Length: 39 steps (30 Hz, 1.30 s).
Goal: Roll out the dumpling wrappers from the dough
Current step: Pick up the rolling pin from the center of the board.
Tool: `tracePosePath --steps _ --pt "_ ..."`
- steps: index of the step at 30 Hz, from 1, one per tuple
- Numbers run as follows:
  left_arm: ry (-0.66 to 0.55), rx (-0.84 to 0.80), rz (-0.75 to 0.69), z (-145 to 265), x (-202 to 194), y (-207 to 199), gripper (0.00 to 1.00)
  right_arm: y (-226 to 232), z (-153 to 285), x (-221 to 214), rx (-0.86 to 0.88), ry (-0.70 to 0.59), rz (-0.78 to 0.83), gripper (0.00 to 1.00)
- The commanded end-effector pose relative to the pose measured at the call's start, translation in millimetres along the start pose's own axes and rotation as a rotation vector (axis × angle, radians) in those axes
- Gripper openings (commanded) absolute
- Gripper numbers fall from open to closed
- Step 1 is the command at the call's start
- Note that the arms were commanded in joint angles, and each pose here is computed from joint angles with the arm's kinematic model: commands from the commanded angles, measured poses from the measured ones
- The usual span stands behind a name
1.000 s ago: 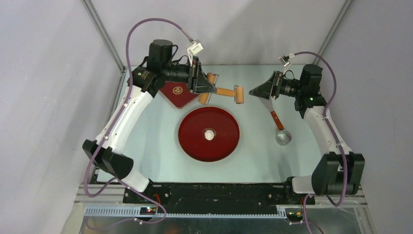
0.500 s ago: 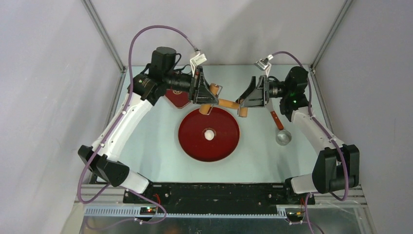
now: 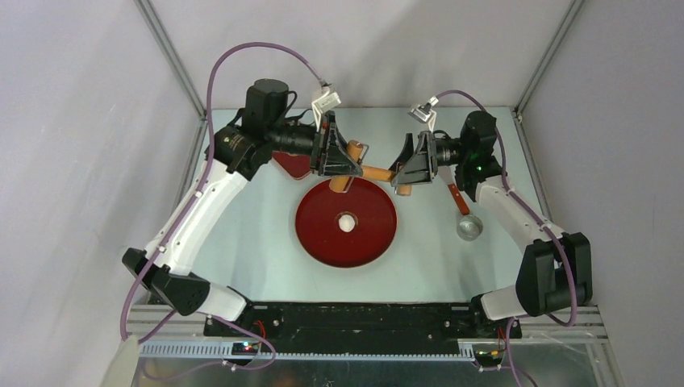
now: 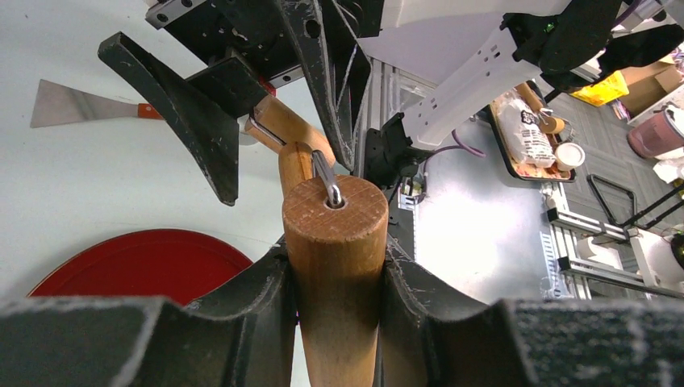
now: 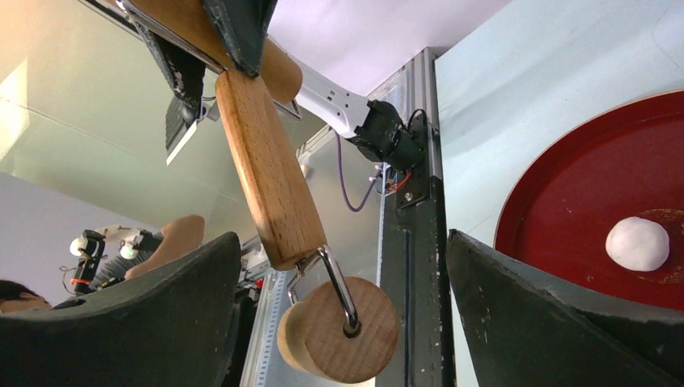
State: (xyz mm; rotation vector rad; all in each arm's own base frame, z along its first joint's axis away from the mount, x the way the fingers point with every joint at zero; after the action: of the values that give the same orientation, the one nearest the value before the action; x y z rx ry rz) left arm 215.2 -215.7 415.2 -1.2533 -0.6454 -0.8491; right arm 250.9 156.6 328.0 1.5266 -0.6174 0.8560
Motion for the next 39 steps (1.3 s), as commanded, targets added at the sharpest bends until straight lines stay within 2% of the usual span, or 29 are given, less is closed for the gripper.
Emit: tracePosePath --steps 1,4,6,9,13,15,18,19,21,23,26,29,33,39 --pt "-0.078 -0.007 -0.152 13.1 16.8 -26.3 0.0 0.4 -2.0 -0.2 0.015 0.01 0.021 0.99" --pt "-0.09 0.02 -0.162 14.5 18.3 -26.2 0.0 8.3 -7.7 -0.6 0.034 0.015 0.031 0.98" --pt "-0.101 0.053 -0.172 15.9 19.3 -25.2 0.0 14.3 -10.0 0.4 0.038 0.013 0.039 0.92" --pt "-0.121 0.121 -0.179 17.4 20.8 -20.2 0.0 25.8 -12.3 3.4 0.039 0.002 0.055 0.76" --pt "-0.137 0.2 -0.172 18.6 19.7 -12.2 0.0 47.0 -10.0 12.3 0.037 -0.025 0.09 0.64" --pt "-0.142 0.226 -0.164 18.4 18.5 -8.6 0.0 57.0 -6.2 17.7 0.029 -0.049 0.121 0.55" --pt "-0.155 0.262 -0.144 16.3 17.0 -1.4 0.0 66.2 1.0 27.2 0.012 -0.1 0.202 0.35" --pt "-0.157 0.266 -0.128 14.8 16.9 1.1 0.0 68.4 2.1 28.2 0.013 -0.106 0.19 0.32" --pt "-0.16 0.276 -0.094 11.4 16.1 6.6 0.0 73.9 4.7 30.8 0.025 -0.113 0.283 0.25" --pt "-0.17 0.291 -0.049 7.9 15.9 13.0 0.0 73.9 6.0 31.7 0.03 -0.104 0.302 0.19" --pt "-0.185 0.301 0.018 1.0 14.0 25.2 0.0 68.0 7.6 31.2 0.032 -0.068 0.326 0.03" --pt "-0.188 0.287 0.123 -6.9 11.0 38.3 0.0 63.5 9.2 28.9 0.038 -0.023 0.378 0.01" --pt "-0.186 0.237 0.249 -18.4 0.4 57.6 0.0 63.6 14.9 27.7 0.036 0.014 0.453 0.04" --pt "-0.183 0.186 0.4 -33.9 -14.3 79.3 0.0 49.5 34.7 34.7 -0.04 -0.018 0.461 0.04"
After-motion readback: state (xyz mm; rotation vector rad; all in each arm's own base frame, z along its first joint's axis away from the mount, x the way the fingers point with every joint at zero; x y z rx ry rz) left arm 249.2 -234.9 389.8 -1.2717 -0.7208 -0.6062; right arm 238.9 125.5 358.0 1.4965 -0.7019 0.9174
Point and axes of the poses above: each gripper's point midway between its finger pads, its own z axis back along the fingers, its own y axis along the line the jaws close on, x = y × z, the point moved 9 cm from there along z, back along the fingers, and after that the axes turned 10 degrees about z, right-handed, at the moved point
